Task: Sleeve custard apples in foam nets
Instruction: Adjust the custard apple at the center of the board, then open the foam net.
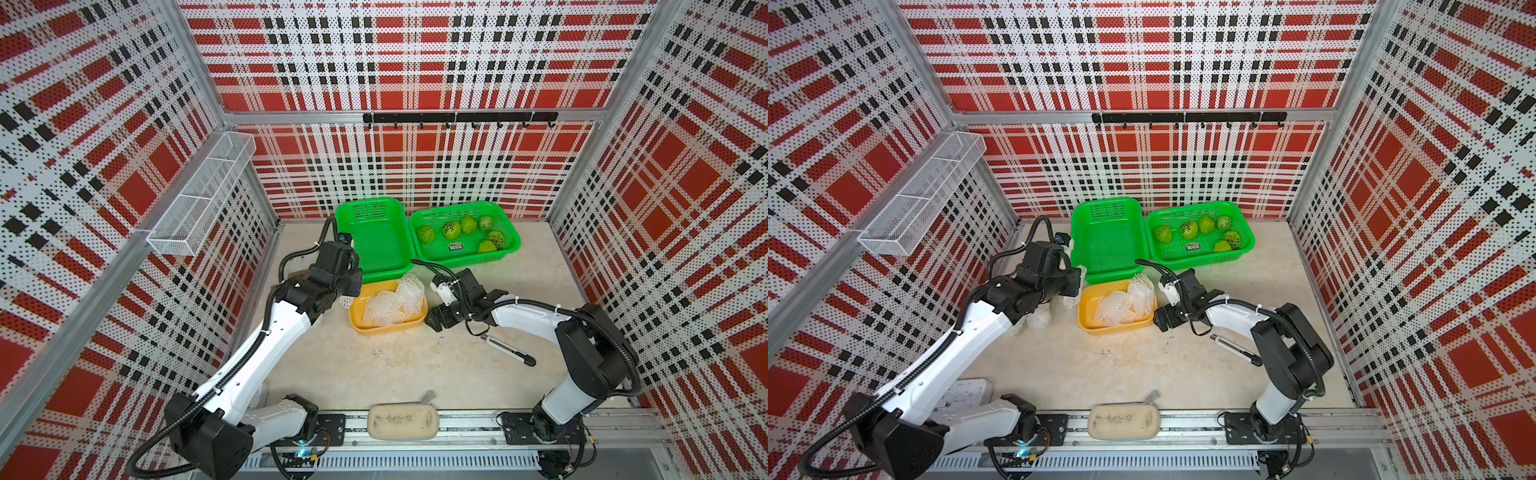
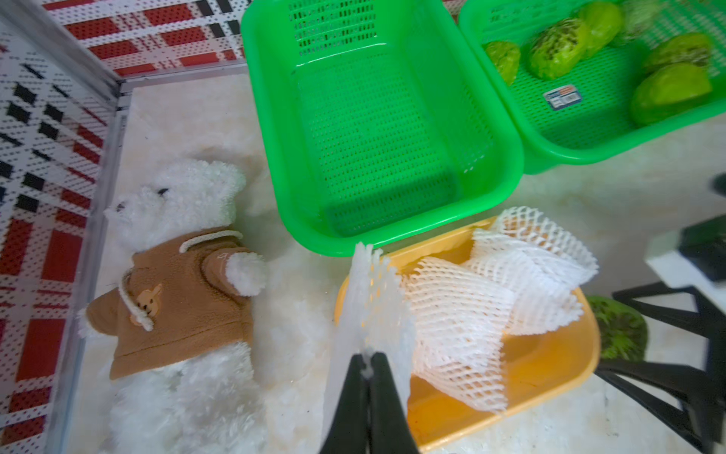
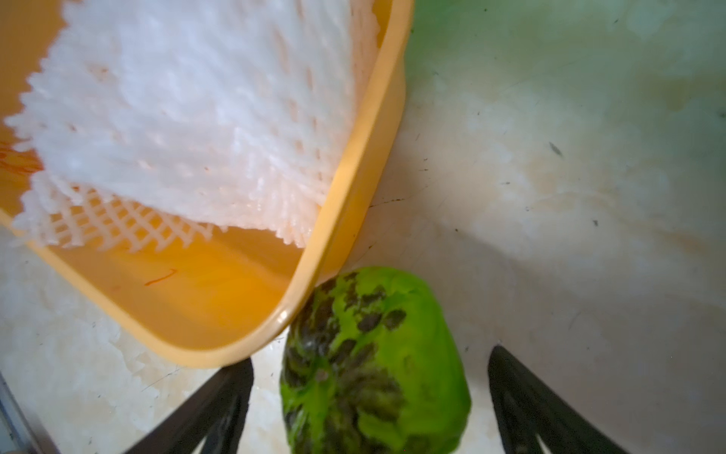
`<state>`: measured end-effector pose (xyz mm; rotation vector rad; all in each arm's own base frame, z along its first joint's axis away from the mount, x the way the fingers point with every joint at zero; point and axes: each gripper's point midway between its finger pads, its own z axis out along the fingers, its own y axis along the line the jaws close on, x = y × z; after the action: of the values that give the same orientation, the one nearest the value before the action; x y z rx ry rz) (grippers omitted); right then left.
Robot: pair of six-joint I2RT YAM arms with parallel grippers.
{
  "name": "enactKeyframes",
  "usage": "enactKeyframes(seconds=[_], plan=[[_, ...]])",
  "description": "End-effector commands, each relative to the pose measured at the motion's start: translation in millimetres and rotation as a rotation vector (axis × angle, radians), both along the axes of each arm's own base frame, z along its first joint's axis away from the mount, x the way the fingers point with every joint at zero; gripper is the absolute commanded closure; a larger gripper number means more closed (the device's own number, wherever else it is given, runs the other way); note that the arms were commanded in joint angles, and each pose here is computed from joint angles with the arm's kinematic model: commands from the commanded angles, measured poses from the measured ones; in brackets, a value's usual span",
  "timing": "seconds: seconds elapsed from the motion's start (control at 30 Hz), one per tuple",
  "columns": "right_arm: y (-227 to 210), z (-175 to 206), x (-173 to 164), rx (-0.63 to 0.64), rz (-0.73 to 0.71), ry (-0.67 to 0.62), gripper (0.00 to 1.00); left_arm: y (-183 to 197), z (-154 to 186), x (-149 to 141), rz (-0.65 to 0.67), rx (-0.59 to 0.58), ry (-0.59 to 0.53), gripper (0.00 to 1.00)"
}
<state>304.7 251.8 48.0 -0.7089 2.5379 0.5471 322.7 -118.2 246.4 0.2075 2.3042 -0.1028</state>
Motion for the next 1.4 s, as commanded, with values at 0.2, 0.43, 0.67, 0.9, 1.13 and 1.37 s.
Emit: enactKeyframes(seconds=[0.2, 0.43, 0.67, 0.9, 1.13, 1.37], plan=[[-38.9, -5.1, 11.1, -0.023, -0.076, -0.033, 0.28, -55.0, 40.3, -23.0, -0.309, -0.247, -0.119, 1.0], [-58.2, 5.4, 7.8, 0.022, -0.119, -0.043, 0.25, -113.2, 55.2, -40.8, -0.565, -0.386, -0.21, 1.0], [-60.5, 9.7, 10.3, 0.013, -0.143, -0.023, 0.09, -154.7, 56.3, -36.4, -0.625, -0.467, -0.262, 1.0], [-57.5, 85.1, 3.3, 0.139, -0.109, -0.144, 0.03, -158.9, 82.8, -26.9, -0.573, -0.709, -0.354, 1.0], [-21.9, 200.0, -29.5, 0.506, 0.115, -0.325, 0.02, -165.6, 98.6, -35.9, -0.667, -0.915, -0.339, 1.0], [-5.7, 253.1, -48.7, 0.706, 0.244, -0.39, 0.03, -167.9, 112.5, -53.2, -0.813, -1.085, -0.337, 1.0]])
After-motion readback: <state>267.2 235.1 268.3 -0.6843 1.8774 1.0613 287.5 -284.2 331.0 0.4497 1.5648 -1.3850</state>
